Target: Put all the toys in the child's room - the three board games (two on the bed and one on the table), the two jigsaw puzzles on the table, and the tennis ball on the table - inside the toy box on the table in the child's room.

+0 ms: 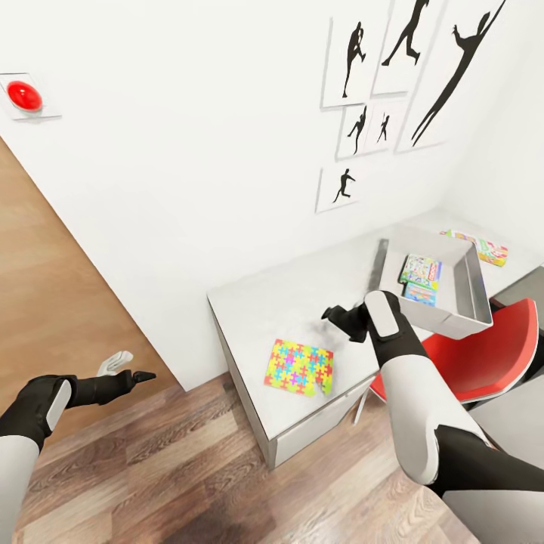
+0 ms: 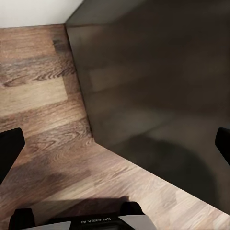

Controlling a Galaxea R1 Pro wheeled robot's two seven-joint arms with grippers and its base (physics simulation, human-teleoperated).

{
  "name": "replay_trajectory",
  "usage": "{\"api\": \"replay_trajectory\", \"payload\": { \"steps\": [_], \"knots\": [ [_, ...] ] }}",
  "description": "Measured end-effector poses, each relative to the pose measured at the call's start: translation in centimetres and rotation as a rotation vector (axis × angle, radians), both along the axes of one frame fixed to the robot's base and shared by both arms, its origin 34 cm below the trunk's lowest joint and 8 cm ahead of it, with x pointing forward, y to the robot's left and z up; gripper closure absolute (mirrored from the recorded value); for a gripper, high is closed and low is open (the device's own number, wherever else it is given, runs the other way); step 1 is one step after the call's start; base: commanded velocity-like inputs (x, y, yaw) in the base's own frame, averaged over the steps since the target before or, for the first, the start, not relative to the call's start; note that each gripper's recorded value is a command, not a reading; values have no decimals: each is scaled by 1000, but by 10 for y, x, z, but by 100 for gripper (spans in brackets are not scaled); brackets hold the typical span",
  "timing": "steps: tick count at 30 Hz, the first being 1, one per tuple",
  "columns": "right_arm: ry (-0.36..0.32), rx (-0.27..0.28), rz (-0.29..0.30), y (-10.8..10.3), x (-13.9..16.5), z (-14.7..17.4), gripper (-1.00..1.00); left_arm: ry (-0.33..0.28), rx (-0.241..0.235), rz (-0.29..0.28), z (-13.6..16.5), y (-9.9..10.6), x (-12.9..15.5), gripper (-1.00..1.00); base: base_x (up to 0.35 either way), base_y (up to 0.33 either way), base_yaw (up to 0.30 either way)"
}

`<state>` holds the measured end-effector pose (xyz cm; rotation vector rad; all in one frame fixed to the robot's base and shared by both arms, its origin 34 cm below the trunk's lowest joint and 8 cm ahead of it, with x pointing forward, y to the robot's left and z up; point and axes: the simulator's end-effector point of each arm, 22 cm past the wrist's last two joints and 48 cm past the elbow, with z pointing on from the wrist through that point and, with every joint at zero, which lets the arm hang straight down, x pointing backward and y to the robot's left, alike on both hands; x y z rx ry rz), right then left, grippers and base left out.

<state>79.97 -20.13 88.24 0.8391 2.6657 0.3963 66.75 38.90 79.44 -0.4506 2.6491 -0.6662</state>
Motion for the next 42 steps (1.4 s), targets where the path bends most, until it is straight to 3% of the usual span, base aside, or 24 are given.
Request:
{"api": "replay_trajectory", "payload": {
  "steps": [34,42],
  "knots": [
    [33,-17,-31,-5,-3,-30,-100,37,2,1,-22,1,-8,-100,0,44,0],
    [138,-154,-58,-29,-19,-37,-100,47,2,1,-27,1,-11,-100,0,1,0]
  ]
}}
